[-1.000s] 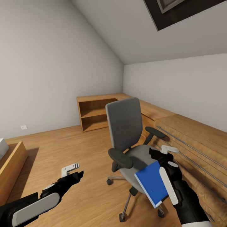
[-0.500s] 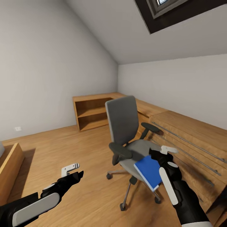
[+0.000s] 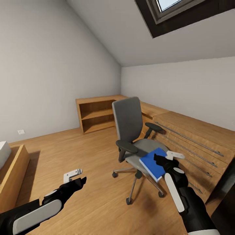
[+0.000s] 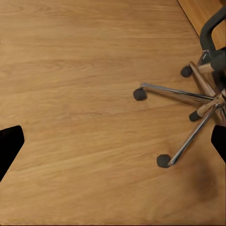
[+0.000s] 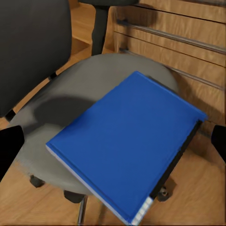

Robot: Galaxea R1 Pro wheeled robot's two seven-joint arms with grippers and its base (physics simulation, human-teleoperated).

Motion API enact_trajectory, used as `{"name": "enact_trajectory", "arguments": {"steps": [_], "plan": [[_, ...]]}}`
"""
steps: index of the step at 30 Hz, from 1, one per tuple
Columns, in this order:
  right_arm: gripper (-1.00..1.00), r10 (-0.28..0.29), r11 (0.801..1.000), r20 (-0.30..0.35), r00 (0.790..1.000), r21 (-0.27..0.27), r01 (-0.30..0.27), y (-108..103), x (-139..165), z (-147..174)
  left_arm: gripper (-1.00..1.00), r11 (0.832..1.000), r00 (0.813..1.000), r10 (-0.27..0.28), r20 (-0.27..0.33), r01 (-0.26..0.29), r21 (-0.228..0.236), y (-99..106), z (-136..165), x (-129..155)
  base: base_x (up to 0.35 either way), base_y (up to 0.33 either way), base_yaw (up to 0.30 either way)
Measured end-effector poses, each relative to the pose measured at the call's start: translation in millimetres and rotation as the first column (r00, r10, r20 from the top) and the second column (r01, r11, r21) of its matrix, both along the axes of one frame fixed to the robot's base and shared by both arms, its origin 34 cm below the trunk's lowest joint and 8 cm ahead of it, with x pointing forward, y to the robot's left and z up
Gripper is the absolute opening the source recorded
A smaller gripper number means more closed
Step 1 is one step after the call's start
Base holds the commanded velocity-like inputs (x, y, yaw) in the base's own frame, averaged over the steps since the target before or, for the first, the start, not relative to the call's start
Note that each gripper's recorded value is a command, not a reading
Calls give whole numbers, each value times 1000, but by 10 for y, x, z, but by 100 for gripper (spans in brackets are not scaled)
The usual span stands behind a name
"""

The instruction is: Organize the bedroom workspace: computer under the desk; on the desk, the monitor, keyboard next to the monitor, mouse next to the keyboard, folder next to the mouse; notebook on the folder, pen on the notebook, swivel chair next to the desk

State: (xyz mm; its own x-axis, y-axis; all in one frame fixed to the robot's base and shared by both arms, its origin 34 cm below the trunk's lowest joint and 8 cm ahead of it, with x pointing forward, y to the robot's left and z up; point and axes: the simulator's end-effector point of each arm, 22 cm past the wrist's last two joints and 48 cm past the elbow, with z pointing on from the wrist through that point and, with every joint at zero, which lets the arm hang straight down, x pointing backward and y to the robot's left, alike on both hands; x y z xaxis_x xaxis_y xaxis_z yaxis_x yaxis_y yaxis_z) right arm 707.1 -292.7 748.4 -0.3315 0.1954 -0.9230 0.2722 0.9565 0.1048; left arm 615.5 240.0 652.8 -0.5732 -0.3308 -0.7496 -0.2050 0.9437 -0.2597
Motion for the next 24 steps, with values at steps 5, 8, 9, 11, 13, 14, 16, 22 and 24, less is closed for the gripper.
{"name": "enact_trajectory", "arguments": {"steps": [5, 8, 9, 11, 13, 14, 16, 22, 24], "plan": [[100, 8, 999, 2, 1000, 48, -8, 45, 2, -21, 100, 1000, 1000, -23, 12, 23, -22, -114, 78, -21, -76, 1, 0], [100, 14, 995, 0, 1000, 98, -14, 76, -9, -109, 100, 999, 999, -31, 16, 31, -30, -158, 46, -43, -7, 0, 0], [100, 12, 994, 0, 1000, 112, -12, 73, -13, -135, 100, 999, 999, -32, 16, 32, -31, -162, 28, -48, -4, 0, 0], [100, 6, 990, 0, 1000, 144, -6, 51, -23, -189, 100, 999, 999, -33, 17, 33, -32, -167, -8, -57, -3, 0, 0], [100, -12, 979, 0, 1000, 201, 12, -11, -37, -252, 100, 999, 999, -33, 19, 33, -33, -171, -43, -63, -1, 0, 0], [100, -19, 975, 0, 1000, 223, 19, -33, -44, -281, 100, 999, 999, -33, 19, 33, -33, -171, -62, -66, -1, 0, 0], [100, -34, 962, -4, 999, 271, 33, -81, -59, -355, 100, 999, 999, -32, 20, 33, -33, -171, -102, -74, 0, 0, 0], [100, -145, 864, -46, 988, 481, 150, -516, -173, -719, 100, 999, 999, -31, 20, 31, -33, -168, -227, -100, 0, 0, 0], [100, -179, 839, -51, 982, 514, 180, -656, -216, -790, 100, 999, 999, -31, 20, 31, -33, -168, -270, -109, 0, 0, 0]]}}
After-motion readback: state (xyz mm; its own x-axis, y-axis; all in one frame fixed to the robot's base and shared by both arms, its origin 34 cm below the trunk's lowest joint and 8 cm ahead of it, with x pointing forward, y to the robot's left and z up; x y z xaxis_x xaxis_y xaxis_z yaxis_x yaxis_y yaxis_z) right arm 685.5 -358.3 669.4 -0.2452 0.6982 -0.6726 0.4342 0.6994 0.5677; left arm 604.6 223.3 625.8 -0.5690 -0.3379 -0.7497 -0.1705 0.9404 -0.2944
